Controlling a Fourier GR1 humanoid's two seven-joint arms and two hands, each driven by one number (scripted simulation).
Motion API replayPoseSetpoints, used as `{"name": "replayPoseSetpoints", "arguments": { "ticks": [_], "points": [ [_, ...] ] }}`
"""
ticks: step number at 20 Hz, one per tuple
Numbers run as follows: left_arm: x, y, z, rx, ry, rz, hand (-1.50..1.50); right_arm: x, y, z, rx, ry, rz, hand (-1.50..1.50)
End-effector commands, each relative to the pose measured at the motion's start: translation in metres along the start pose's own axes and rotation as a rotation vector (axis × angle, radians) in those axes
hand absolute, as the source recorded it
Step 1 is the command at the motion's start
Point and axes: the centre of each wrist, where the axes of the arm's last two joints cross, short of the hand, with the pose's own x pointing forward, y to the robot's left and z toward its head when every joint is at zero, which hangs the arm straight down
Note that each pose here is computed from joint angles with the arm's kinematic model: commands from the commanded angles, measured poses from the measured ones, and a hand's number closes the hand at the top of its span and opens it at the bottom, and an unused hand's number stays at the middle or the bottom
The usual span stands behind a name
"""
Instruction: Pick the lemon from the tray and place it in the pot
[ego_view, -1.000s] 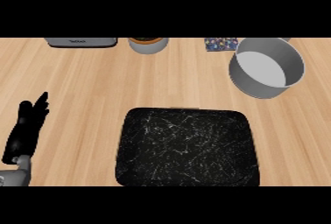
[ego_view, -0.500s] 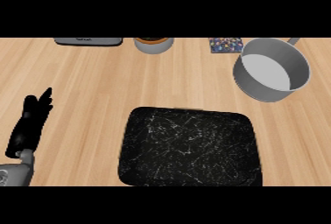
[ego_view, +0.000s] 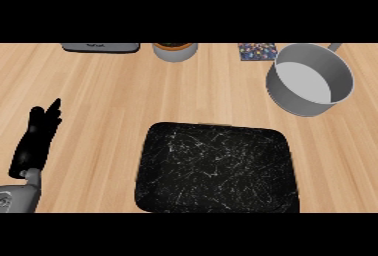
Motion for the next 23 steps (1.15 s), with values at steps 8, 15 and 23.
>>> {"name": "replayPoseSetpoints", "arguments": {
  "ticks": [8,15,23],
  "points": [
    [-0.011,0.004,0.005,0.005,0.018,0.014,0.00,-0.010,0.076,-0.039,0.166,0.046,-0.263,-1.50],
    [-0.013,-0.006,0.013,0.003,-0.002,-0.001,0.00,-0.028,0.078,-0.020,-0.096,0.063,-0.612,-1.50],
    [0.010,-0.007,-0.006,-0.021,-0.015,-0.002,0.00,-0.039,0.025,0.025,-0.323,0.151,-0.714,-1.50]
  ]
}}
